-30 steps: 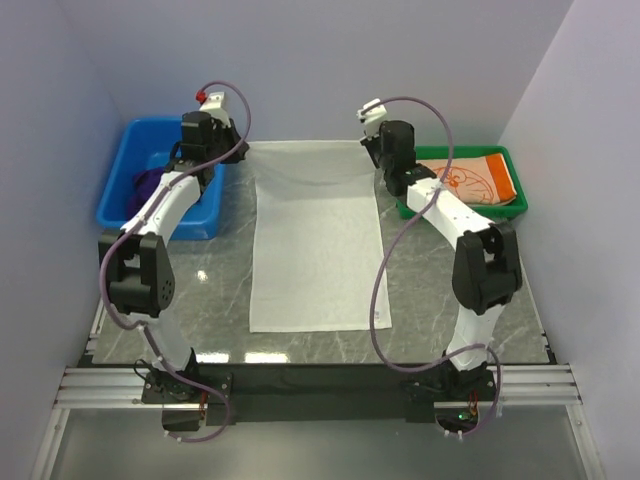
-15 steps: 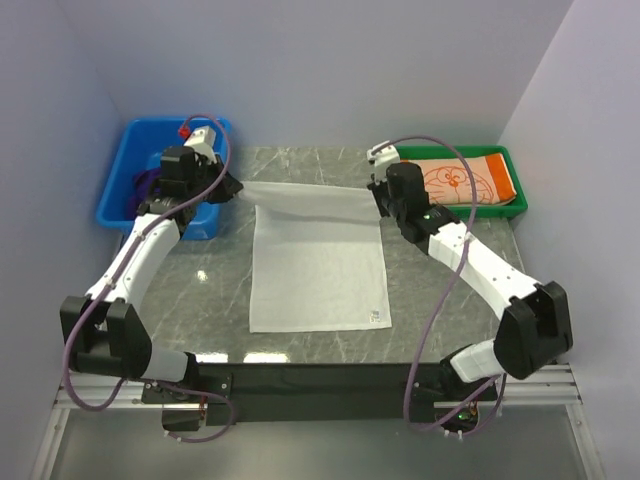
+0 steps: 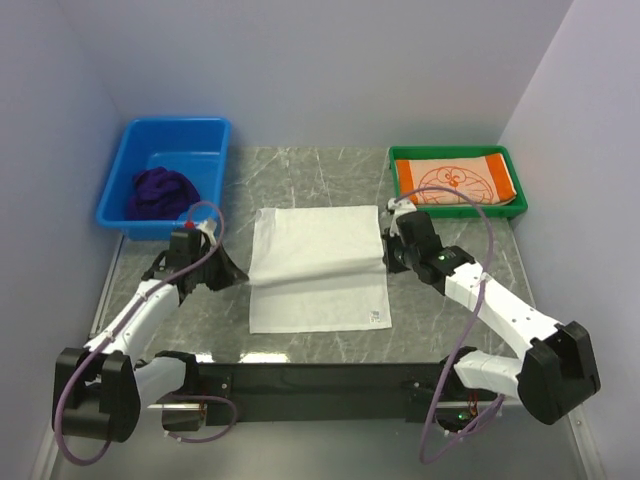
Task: Fold and stack the towels
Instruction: Fold the towel
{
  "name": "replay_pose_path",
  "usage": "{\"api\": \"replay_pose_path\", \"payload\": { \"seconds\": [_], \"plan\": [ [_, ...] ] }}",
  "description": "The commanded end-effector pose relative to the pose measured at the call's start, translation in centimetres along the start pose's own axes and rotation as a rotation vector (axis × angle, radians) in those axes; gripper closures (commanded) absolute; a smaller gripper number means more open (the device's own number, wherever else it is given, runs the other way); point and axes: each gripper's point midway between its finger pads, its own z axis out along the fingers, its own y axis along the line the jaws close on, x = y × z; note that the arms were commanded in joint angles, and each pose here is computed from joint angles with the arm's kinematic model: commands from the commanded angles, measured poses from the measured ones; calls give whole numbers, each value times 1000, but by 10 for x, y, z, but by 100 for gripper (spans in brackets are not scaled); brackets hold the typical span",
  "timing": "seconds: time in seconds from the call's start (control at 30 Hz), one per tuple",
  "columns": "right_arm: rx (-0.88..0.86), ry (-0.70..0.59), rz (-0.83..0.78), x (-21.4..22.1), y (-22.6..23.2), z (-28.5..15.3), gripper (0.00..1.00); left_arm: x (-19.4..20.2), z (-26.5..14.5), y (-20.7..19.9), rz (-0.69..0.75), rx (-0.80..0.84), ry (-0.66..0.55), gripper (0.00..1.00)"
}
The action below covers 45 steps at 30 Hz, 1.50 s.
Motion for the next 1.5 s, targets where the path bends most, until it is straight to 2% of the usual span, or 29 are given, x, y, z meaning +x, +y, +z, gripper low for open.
{"api": "replay_pose_path", "payload": {
  "seconds": [0.0, 0.1, 0.2, 0.4, 0.7, 0.83, 1.07, 1.27, 1.47],
  "plan": [
    [11, 126, 145, 40, -8, 15, 100, 7, 5, 18, -77, -30, -38, 99],
    [20, 250, 198, 64, -10, 31, 100, 12, 11, 24, -114, -55, -32, 99],
    [30, 315, 261, 81, -17, 43, 100, 10, 18, 38, -135, -124, -40, 99],
    [7, 377, 347, 90, -21, 66, 100, 19, 41, 54, -218, -166, -3, 99],
    [49, 352, 406, 57, -37, 97, 100, -28, 76, 58, -225, -259, -9, 99],
    [72, 333, 402, 42, -46, 104, 100, -56, 85, 46, -215, -237, -43, 99],
    [83, 184, 333, -9, -53, 81, 100, -96, 52, 10, -100, -174, -162, 99],
    [89, 116, 308, -29, -55, 60, 100, -102, 34, -5, -44, -130, -201, 99],
    [81, 128, 311, -17, -52, 59, 100, -77, 45, 0, -79, -90, -139, 99]
  ]
}}
